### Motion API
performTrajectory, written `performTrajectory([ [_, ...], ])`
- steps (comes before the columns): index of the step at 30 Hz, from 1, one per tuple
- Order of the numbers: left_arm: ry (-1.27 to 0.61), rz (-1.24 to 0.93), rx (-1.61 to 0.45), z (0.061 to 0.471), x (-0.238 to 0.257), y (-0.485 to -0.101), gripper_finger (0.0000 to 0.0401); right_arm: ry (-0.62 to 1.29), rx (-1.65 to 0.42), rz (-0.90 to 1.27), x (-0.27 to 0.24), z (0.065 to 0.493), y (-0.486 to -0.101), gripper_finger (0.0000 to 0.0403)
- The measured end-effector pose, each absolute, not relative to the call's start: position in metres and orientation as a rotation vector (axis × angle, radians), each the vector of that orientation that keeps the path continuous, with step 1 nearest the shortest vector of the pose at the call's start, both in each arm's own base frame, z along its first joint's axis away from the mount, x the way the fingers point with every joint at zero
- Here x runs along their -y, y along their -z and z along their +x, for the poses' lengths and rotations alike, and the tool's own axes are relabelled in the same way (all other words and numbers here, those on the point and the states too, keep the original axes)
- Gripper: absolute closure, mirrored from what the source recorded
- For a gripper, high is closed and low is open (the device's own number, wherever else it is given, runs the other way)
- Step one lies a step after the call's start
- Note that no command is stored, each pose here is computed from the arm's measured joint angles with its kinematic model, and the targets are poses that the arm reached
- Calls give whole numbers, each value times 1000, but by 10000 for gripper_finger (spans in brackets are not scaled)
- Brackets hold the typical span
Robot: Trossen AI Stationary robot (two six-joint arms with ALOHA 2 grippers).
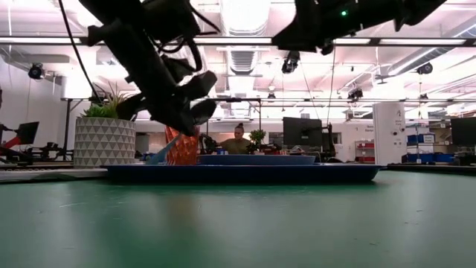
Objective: Pick and place plate/cup/fork/spoon on tray
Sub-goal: Put the blue spoon on the tray to the right of the orange fork
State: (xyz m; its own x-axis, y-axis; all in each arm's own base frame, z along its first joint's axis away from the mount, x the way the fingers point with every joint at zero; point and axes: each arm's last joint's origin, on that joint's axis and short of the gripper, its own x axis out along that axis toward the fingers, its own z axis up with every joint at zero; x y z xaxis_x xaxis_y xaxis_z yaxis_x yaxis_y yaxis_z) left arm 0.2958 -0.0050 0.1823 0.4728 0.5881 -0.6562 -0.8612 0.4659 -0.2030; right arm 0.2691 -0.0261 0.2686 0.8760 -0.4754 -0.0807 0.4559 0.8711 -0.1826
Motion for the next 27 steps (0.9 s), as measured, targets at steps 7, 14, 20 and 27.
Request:
performTrajectory([
  [7,-949,-588,-573,293,0,-178,401,515,-117,-143,32,251,-273,218],
  [14,-984,-606,-556,292,-6,-176,401,520,-117,-153,33,248,-272,220],
  [20,-1005,-610,-552,292,-12,-176,401,521,-117,-154,33,248,-272,220],
  [27,-1044,-631,-558,286,-19,-169,401,522,-124,-160,33,248,-272,220],
])
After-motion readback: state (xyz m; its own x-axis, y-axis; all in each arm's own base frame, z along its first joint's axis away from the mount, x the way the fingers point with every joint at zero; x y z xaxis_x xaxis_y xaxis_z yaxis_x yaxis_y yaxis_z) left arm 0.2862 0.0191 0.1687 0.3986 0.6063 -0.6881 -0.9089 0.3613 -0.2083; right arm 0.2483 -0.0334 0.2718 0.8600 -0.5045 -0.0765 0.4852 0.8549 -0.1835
